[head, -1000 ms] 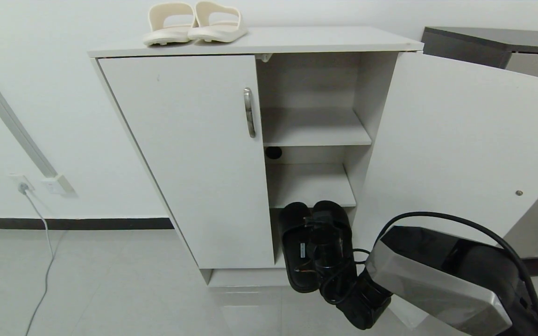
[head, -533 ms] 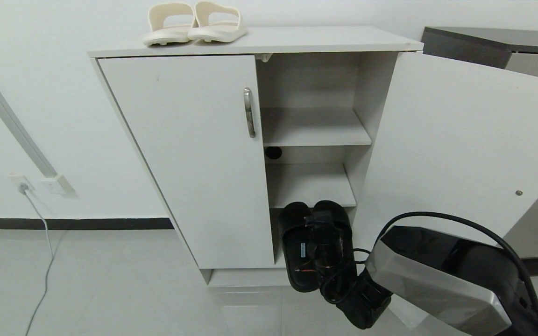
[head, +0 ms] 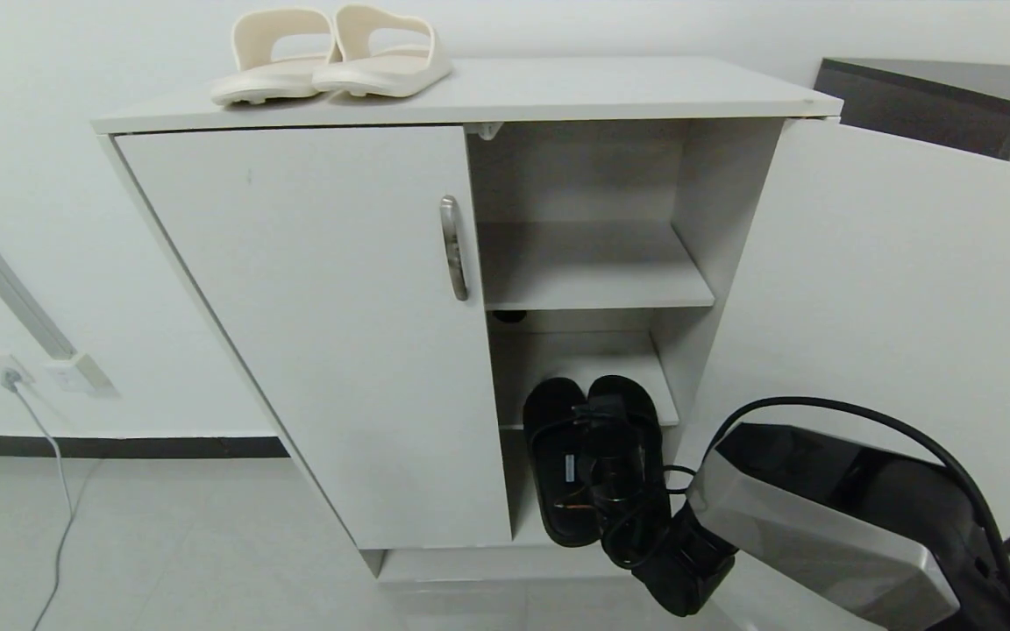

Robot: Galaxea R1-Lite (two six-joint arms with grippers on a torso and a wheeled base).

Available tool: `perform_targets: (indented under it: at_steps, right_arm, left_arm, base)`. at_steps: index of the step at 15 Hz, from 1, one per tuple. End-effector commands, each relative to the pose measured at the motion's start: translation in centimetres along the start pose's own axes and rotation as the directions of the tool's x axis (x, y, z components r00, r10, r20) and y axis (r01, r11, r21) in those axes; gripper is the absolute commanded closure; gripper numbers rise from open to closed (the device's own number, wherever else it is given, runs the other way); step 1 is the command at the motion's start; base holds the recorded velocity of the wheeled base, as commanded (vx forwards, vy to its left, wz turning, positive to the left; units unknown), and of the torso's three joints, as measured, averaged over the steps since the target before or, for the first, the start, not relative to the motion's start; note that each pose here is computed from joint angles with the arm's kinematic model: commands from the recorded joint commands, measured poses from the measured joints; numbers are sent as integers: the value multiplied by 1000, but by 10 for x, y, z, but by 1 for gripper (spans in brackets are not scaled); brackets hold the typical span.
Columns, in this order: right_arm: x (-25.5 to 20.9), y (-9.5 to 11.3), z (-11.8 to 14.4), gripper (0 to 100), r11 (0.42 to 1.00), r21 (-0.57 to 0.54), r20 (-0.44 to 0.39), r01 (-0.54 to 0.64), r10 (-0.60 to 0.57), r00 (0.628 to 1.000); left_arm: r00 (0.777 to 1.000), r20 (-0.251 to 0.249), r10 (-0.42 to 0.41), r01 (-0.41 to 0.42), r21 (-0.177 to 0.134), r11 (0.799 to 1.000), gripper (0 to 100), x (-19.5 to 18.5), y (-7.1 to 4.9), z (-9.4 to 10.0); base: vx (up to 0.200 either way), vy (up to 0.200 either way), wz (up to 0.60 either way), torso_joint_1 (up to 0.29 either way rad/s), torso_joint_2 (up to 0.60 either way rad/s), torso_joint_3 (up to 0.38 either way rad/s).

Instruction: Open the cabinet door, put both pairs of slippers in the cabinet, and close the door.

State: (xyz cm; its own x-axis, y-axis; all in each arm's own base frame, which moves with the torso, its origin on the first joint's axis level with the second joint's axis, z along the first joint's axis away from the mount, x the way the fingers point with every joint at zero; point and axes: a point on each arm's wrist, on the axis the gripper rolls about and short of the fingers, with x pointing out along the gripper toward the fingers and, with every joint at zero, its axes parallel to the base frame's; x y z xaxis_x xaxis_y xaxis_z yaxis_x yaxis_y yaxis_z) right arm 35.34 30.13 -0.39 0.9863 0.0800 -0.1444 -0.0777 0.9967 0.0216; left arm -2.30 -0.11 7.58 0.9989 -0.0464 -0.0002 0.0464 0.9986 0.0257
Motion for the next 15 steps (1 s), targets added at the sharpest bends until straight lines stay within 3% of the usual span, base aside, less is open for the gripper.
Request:
perform_targets:
  at_steps: [1,7,11,15]
  right_arm:
    - [0,0,0,100,1000,-1,-1,-1,1,1000]
    - [11,-5,8,100,1000,19,10,-3,3,1000]
    - [31,-6,13,100,999,44,-53,9,-6,999]
    - [48,-6,13,100,998,61,-41,25,-23,999]
  left_arm:
    - [1000,-1,0,0,0,1000,100,0,0,0]
    - [1000,-1,0,0,2,1000,100,0,0,0]
    - [1000,-1,0,0,2,1000,100,0,0,0]
    - [1000,-1,0,0,2,1000,100,0,0,0]
  base:
    - [200,0,0,2,7,-2]
    - [33,0,0,0,0,0]
    - [0,0,0,0,0,0]
    - [0,0,0,0,0,0]
